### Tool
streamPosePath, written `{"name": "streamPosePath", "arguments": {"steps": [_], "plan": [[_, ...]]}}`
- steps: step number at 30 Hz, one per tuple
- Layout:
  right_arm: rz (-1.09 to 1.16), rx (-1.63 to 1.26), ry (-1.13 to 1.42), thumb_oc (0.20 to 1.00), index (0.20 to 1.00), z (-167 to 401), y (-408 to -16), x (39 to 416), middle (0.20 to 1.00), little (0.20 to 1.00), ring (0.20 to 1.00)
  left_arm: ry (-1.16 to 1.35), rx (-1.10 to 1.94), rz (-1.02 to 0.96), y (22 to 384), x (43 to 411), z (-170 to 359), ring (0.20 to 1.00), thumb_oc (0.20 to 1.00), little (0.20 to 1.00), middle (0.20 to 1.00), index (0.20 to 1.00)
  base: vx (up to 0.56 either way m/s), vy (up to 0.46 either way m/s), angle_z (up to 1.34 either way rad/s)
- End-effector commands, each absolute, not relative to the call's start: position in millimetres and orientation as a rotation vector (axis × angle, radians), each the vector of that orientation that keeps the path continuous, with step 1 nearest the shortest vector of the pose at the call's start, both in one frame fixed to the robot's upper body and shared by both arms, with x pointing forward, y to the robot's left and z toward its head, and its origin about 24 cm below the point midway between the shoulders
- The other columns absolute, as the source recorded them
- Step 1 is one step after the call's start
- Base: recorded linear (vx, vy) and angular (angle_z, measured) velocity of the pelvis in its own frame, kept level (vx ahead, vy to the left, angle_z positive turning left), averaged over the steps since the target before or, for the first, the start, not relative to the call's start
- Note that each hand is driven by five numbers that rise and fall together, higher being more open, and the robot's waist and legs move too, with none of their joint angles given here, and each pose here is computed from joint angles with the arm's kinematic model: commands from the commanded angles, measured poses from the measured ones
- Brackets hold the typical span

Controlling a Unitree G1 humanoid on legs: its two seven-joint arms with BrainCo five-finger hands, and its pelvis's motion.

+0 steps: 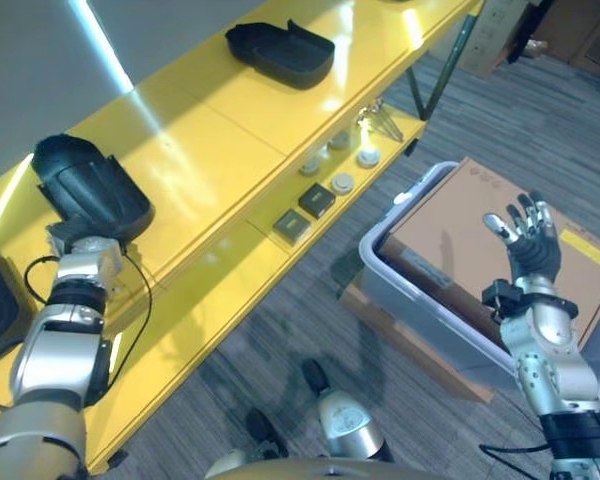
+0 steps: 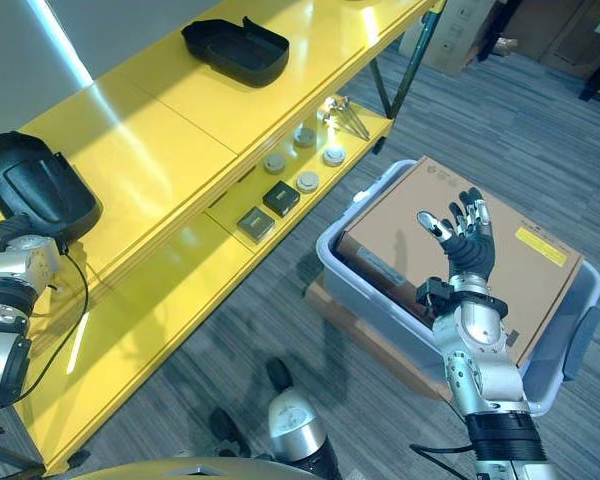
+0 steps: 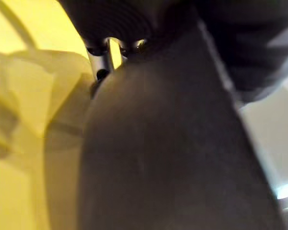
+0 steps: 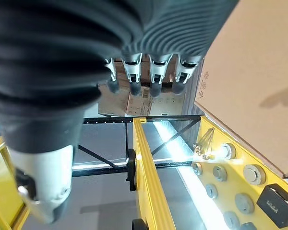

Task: Move parts from the plastic box to the shelf.

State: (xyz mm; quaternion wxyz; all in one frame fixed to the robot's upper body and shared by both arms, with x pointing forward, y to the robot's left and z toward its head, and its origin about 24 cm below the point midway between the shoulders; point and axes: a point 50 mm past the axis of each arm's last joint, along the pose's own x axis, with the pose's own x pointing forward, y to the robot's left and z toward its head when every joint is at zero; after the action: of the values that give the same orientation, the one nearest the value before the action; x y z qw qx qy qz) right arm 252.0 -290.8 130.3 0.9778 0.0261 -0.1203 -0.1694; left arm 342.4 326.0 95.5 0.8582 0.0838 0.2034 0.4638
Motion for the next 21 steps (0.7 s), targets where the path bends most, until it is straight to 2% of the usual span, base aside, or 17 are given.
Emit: {"name": "streamPosePath", "arguments": {"steps": [1, 12, 21], "plan": [[-0.339, 0.033, -0.357, 1.000, 1.000, 159.0, -298.9, 253.5, 1.000, 1.000, 1.000, 0.353, 0.248, 1.047, 345.1, 341.0, 117.2, 0.200, 0.200, 0.200, 0.200, 0.200, 0.00, 0.000, 0.00], [-0.330, 0.021, -0.346, 1.000, 1.000, 158.4, -297.2, 258.0, 1.000, 1.000, 1.000, 0.318, 0.180, 0.982, 324.1, 355.3, 121.8, 0.200, 0.200, 0.200, 0.200, 0.200, 0.03, 0.004, 0.00], [-0.327, 0.015, -0.339, 1.000, 1.000, 155.3, -297.6, 258.7, 1.000, 1.000, 1.000, 0.298, 0.102, 1.001, 305.9, 362.5, 123.7, 0.200, 0.200, 0.200, 0.200, 0.200, 0.01, 0.003, 0.00]]}}
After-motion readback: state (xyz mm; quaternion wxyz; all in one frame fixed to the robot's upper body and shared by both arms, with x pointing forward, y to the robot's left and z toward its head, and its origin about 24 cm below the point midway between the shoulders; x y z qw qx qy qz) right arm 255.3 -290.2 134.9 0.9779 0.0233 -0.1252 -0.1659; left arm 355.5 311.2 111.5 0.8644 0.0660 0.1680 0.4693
